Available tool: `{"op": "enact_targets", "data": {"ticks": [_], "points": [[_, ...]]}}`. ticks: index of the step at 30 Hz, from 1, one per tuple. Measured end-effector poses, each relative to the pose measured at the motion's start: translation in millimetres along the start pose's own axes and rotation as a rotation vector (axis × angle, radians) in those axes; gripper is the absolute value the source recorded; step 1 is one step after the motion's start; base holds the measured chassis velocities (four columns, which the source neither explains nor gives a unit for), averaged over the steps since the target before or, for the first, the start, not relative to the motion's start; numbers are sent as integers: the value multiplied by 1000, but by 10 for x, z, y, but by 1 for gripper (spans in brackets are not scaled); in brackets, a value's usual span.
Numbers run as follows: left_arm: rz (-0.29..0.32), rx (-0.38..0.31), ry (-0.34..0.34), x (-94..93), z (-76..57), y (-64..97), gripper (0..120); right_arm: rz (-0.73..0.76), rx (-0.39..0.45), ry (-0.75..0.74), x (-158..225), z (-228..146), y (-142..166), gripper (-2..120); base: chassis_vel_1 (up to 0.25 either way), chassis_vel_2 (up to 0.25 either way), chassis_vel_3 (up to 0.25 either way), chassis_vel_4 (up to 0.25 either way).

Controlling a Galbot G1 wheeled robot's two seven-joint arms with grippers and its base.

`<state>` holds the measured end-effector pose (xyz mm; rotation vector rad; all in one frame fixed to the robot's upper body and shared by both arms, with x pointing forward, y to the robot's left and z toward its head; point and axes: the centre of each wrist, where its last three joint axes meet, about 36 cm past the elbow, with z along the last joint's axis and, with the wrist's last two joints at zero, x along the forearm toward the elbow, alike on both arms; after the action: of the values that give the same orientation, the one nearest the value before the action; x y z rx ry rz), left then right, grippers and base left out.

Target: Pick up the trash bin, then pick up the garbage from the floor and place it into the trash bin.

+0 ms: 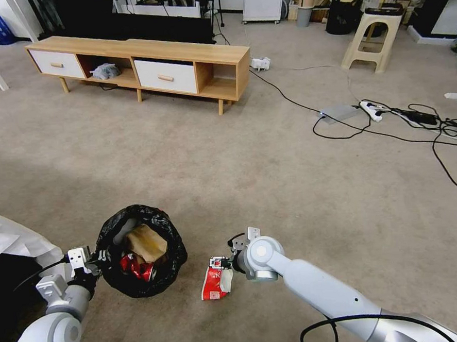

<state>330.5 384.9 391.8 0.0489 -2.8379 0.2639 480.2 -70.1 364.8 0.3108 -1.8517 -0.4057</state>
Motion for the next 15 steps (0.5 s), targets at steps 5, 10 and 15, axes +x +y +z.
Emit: {"op": "enact_targets", "data": {"ticks": [5,10,15], "points": [[17,14,0,-10,-32,-35,1,11,1,-6,44,-6,-78,100,0,0,0,0],[35,48,-2,-7,-81,-91,1,16,-3,-9,76,2,-131,100,0,0,0,0],[49,66,-6,25,-139,-137,1,18,-4,-10,80,15,-145,100,0,0,0,0]]}}
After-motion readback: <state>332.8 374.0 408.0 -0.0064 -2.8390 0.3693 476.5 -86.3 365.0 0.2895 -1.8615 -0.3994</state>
